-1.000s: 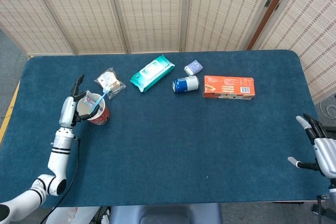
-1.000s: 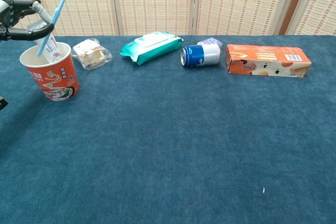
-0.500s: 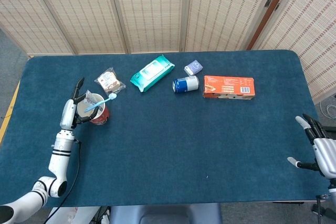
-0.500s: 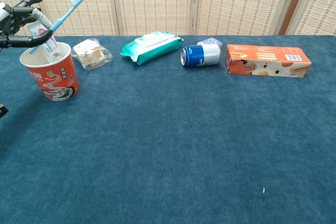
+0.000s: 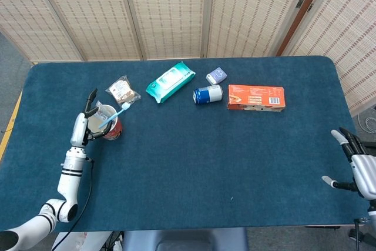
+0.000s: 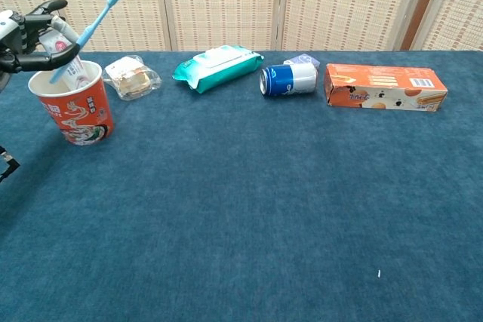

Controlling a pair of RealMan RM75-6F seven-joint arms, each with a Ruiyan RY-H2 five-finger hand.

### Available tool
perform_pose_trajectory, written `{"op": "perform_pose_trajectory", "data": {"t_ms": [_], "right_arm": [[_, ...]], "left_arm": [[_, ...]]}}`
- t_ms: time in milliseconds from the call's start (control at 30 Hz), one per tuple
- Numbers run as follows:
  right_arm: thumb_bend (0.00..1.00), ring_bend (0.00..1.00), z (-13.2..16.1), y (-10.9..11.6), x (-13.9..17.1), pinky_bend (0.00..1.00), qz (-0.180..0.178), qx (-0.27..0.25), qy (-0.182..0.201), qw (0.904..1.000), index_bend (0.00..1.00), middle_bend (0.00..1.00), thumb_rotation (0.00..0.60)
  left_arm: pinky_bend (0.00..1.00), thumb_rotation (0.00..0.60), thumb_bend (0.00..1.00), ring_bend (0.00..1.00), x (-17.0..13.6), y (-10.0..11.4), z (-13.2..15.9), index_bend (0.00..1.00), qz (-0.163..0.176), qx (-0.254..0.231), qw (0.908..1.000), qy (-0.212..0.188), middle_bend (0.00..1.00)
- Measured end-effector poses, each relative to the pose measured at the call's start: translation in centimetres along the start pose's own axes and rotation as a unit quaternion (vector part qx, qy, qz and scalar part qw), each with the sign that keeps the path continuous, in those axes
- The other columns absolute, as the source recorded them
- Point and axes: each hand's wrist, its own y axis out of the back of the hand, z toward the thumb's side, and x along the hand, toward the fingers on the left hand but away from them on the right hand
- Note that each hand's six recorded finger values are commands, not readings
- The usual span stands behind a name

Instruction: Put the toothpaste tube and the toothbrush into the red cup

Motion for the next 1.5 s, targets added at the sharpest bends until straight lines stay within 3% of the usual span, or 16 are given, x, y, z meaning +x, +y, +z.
{"op": "perform_pose_trajectory", "data": {"t_ms": [833, 1500], "right_arm": [[0.0, 0.0, 0.0, 0.2, 0.2, 0.25, -0.002, -0.002, 0.001, 1.0, 0.05, 0.04, 0.6], [0.0, 0.0, 0.3, 0.3, 0.6, 0.25, -0.004, -0.003, 0.01, 0.9999, 0.05, 0.04, 0.6]], "left_arm": [[0.0, 0.6, 0.38, 0.0, -0.4, -0.7, -0.6, 0.42, -0.005, -0.014, 0.9999, 0.002, 0.0], [0.0, 0.6, 0.38, 0.0, -1.5, -1.3, 4.1, 0.42, -0.021, 0.028, 0.998, -0.052, 0.0]]}}
